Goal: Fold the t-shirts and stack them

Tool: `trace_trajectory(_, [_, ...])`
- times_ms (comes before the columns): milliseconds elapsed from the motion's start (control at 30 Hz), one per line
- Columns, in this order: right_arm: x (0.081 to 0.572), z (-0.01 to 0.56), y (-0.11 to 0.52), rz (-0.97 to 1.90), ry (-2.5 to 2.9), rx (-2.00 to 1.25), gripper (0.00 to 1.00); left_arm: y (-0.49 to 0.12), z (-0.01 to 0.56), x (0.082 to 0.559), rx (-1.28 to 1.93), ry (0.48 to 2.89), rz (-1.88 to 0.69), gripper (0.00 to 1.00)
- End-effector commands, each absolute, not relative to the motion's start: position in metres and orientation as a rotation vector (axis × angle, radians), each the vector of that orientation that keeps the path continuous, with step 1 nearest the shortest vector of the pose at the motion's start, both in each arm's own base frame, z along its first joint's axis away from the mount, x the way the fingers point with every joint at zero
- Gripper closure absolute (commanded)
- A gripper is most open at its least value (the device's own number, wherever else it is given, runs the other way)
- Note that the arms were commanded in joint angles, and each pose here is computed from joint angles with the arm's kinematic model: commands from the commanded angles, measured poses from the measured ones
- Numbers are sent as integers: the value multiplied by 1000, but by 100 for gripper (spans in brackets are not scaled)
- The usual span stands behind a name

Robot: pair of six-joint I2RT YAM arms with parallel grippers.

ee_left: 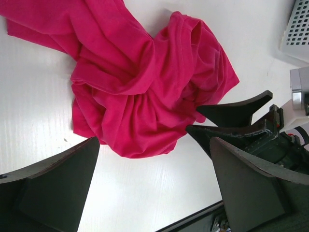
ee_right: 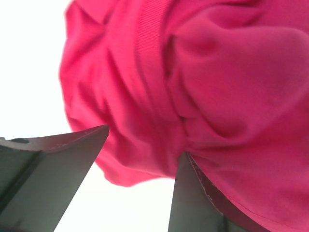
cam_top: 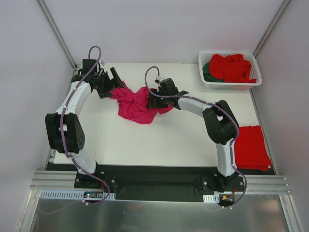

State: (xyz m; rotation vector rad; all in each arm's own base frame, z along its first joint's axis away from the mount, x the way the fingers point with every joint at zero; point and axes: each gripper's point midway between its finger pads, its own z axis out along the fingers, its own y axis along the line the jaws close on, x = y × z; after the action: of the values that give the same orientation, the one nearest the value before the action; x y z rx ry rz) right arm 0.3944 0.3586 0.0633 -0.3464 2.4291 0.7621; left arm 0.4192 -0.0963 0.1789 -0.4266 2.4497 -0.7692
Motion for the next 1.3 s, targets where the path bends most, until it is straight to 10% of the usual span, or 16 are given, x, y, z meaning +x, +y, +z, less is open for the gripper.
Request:
trace_trajectory(0, [384,96,383,1010,2348,-369,34,-102,180,421,-417,2438,-817,1])
trace_trajectory(1000, [381,39,352,699,2580,-370,39,-105,173,420,-408,2457,-831,0])
trace_trajectory(1267, [374,47,360,734,2548,-414,62,-106,173,418,-397,2459,-832,1])
